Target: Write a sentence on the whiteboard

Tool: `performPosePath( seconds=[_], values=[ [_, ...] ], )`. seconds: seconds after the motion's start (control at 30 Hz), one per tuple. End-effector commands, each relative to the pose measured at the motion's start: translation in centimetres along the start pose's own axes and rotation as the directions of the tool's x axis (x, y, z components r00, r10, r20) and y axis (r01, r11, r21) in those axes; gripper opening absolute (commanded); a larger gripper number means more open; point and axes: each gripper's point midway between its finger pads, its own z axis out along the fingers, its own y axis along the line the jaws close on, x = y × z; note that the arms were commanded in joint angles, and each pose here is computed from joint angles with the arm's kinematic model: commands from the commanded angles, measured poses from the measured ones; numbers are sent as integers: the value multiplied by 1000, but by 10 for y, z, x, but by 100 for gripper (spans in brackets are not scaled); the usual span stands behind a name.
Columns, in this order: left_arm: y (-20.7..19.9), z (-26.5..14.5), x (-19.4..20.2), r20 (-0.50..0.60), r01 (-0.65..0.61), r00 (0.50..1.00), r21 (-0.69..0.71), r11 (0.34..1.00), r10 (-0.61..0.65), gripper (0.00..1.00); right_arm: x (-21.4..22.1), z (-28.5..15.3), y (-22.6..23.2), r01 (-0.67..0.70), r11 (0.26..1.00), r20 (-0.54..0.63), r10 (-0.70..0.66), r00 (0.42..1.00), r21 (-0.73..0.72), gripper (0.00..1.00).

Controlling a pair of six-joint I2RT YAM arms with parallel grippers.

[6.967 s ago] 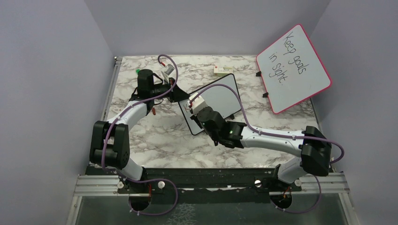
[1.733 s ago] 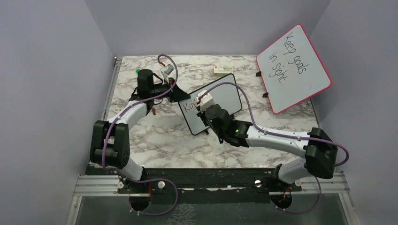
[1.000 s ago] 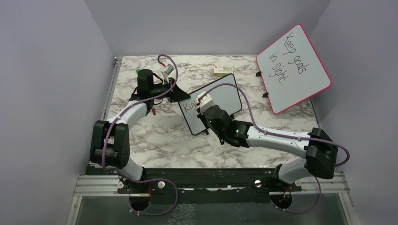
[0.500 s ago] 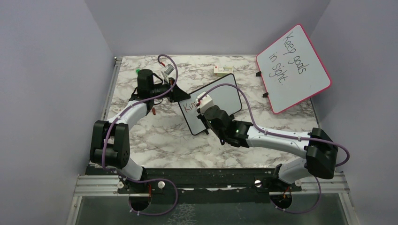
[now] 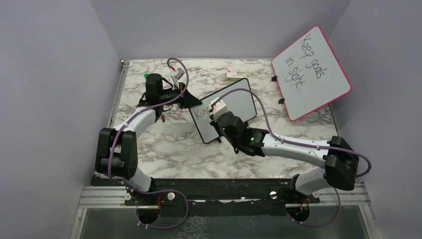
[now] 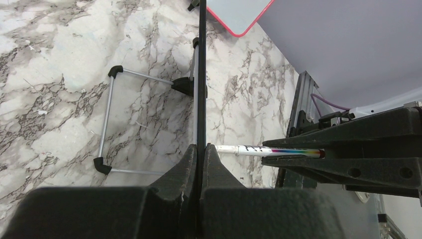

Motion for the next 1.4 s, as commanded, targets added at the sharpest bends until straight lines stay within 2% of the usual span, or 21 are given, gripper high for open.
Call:
performPosePath(
  seconds=[0.0, 0.27, 0.67, 1.37],
  values=[
    [-4, 0, 6, -29, 19, 999, 35, 999, -18, 0, 1, -1, -15, -22, 998, 8, 22, 1000, 51, 1],
    [-4, 0, 6, -28, 18, 999, 35, 999, -17, 0, -10, -2, -19, -39, 997, 42, 36, 998, 62, 1],
    [-4, 0, 5, -27, 16, 1000, 33, 999, -15, 0, -42, -9, -14, -52, 999, 126, 51, 991, 3, 0],
    [-4, 0, 6, -29, 20, 999, 35, 999, -19, 0, -50, 8, -7, -29, 1000, 133, 30, 991, -8, 1]
  ],
)
